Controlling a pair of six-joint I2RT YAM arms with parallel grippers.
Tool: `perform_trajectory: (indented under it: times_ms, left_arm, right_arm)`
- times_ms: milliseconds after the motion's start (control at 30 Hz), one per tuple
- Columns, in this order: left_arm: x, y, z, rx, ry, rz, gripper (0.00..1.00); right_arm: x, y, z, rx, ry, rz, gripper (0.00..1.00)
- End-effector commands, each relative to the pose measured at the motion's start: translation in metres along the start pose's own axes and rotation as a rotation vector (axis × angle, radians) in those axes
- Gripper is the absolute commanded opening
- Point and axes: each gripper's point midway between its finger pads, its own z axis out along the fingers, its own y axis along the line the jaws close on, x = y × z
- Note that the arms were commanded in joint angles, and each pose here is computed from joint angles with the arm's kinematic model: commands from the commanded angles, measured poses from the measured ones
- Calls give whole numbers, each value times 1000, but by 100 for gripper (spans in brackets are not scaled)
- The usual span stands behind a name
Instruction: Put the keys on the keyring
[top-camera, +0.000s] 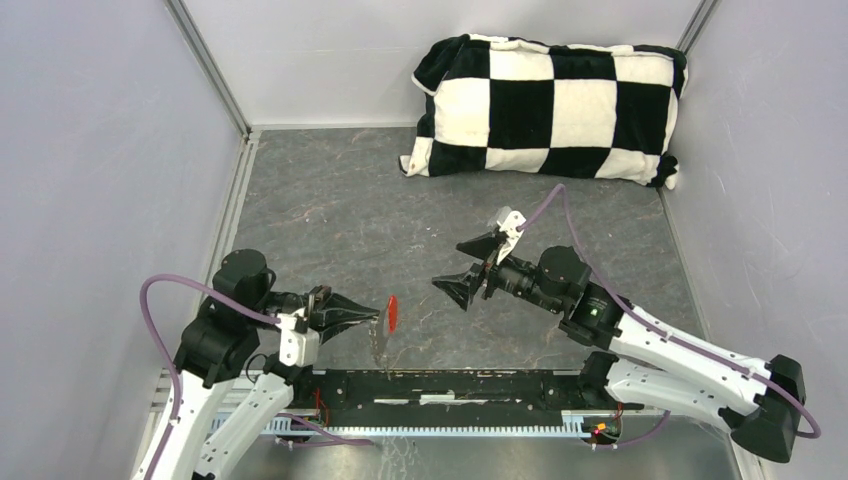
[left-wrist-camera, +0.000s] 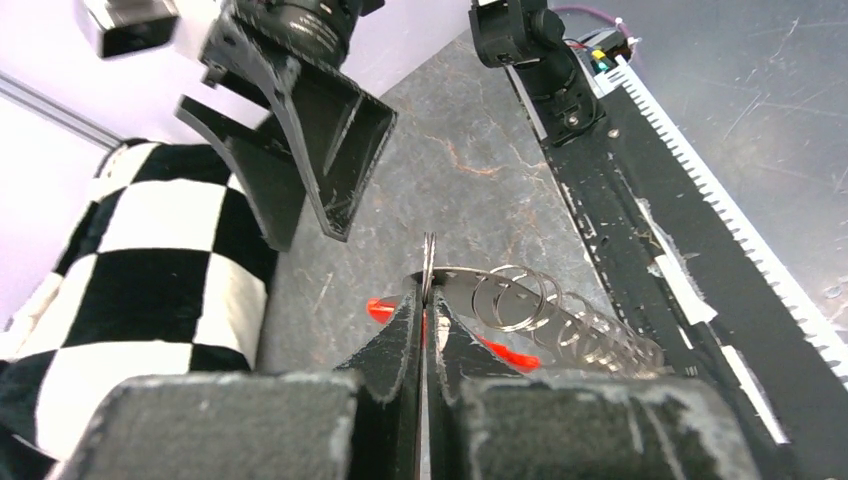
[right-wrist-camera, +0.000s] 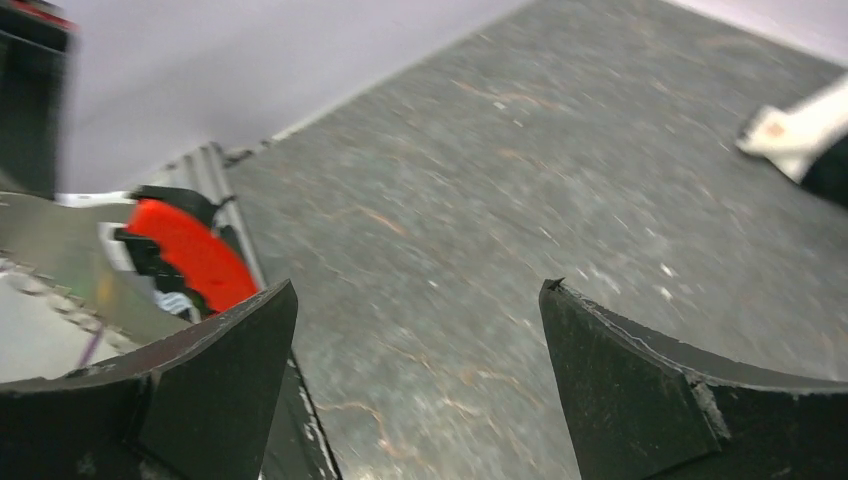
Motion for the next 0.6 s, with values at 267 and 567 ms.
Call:
perform_trajectory:
  times_ms: [267, 567]
  left_arm:
    - [-18, 12, 1, 16, -36, 113, 2]
    - [-4, 10, 5, 32, -22, -24, 2]
  right_arm:
    - [103, -79, -43, 477, 436, 86, 87]
    - [158, -100, -53, 551, 565, 260, 74]
